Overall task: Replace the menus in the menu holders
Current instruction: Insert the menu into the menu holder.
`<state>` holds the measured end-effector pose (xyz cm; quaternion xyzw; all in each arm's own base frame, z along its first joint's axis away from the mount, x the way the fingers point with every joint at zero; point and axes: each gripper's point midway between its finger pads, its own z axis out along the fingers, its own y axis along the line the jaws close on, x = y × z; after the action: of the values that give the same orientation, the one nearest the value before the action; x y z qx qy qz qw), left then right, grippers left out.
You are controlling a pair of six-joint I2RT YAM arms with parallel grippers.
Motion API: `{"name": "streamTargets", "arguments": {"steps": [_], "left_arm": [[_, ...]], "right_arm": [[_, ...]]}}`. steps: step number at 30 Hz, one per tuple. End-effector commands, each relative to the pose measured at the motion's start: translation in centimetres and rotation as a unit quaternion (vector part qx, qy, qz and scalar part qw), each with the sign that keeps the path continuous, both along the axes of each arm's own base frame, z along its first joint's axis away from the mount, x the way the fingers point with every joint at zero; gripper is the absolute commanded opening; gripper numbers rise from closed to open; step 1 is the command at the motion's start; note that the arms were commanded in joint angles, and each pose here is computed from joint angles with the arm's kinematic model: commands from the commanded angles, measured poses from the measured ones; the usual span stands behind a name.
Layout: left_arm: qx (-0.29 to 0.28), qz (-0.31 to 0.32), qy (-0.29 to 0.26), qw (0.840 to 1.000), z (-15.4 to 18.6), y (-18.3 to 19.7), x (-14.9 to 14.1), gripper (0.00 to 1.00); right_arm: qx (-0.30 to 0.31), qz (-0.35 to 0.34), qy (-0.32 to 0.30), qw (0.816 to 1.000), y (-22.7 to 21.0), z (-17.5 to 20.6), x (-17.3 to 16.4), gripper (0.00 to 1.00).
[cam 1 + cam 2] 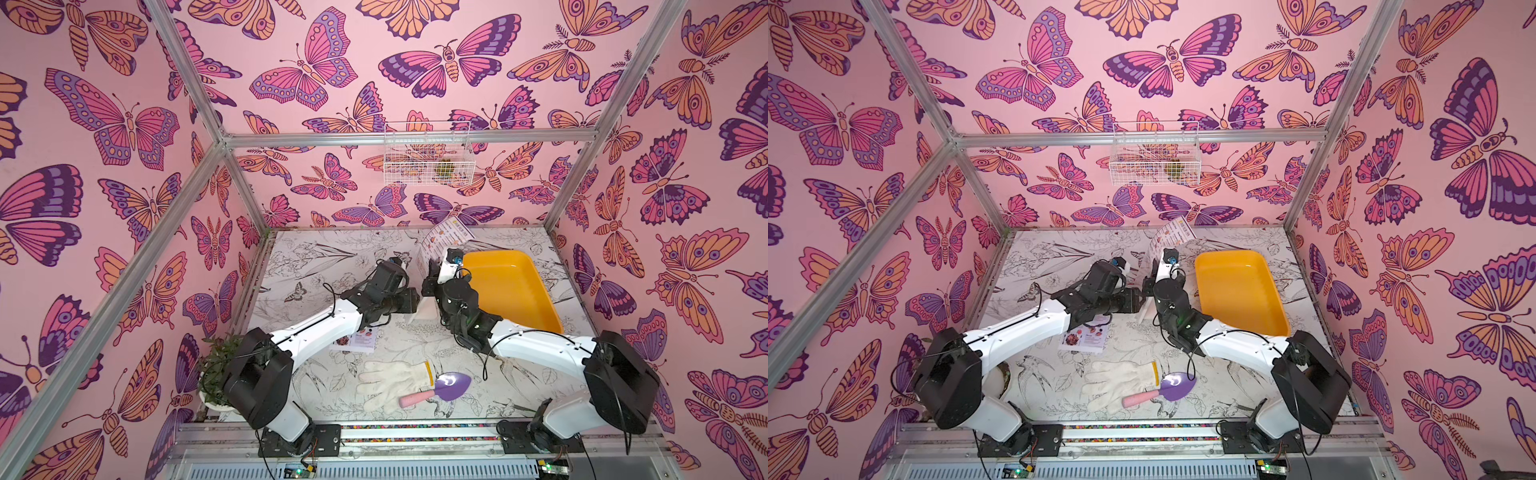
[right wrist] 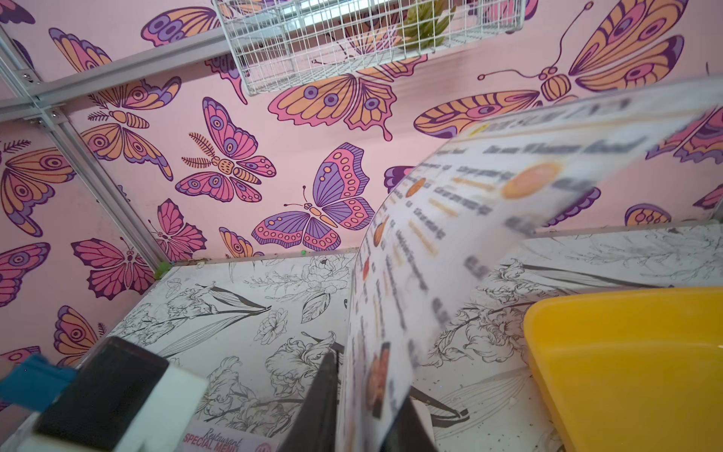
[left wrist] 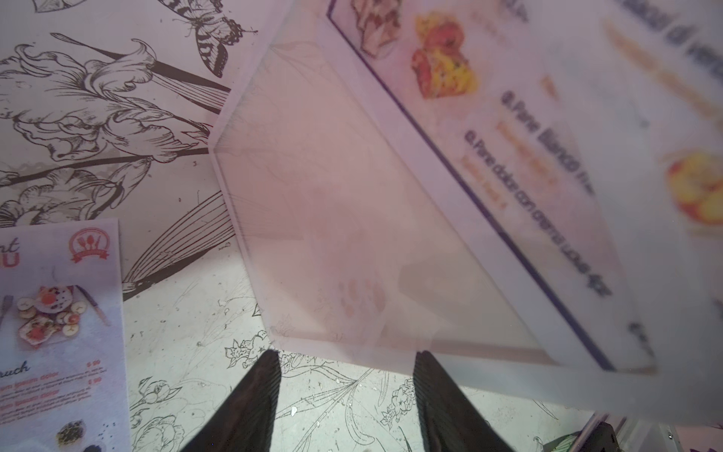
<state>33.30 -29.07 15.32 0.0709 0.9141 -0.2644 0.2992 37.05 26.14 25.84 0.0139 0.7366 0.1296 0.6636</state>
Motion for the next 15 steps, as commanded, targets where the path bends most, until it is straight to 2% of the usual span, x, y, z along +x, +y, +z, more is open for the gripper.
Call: {"name": "streamTargets", "arguments": {"steps": [1, 5, 9, 15], "left_arm": [[0.002, 0.011, -0.009, 1.000, 0.3, 0.6, 0.5, 0.58], [0.005, 0.013, -0.010, 1.000, 0.3, 0.6, 0.7, 0.58], [0.007, 0.015, -0.010, 1.000, 0.3, 0.7, 0.7, 0.58], [0.010, 0.012, -0.011, 1.000, 0.5, 0.6, 0.8, 0.58]], "right_arm": [[-0.015, -0.012, 0.005, 1.000, -0.7, 1.1, -0.4, 0.35], [-0.023, 0.003, 0.009, 1.000, -0.9, 2.4, -0.1, 0.44], [-0.006, 0.018, 0.020, 1.000, -1.0, 2.9, 0.6, 0.51], [0.047, 0.028, 0.044, 0.998, -2.1, 2.9, 2.0, 0.53]]}}
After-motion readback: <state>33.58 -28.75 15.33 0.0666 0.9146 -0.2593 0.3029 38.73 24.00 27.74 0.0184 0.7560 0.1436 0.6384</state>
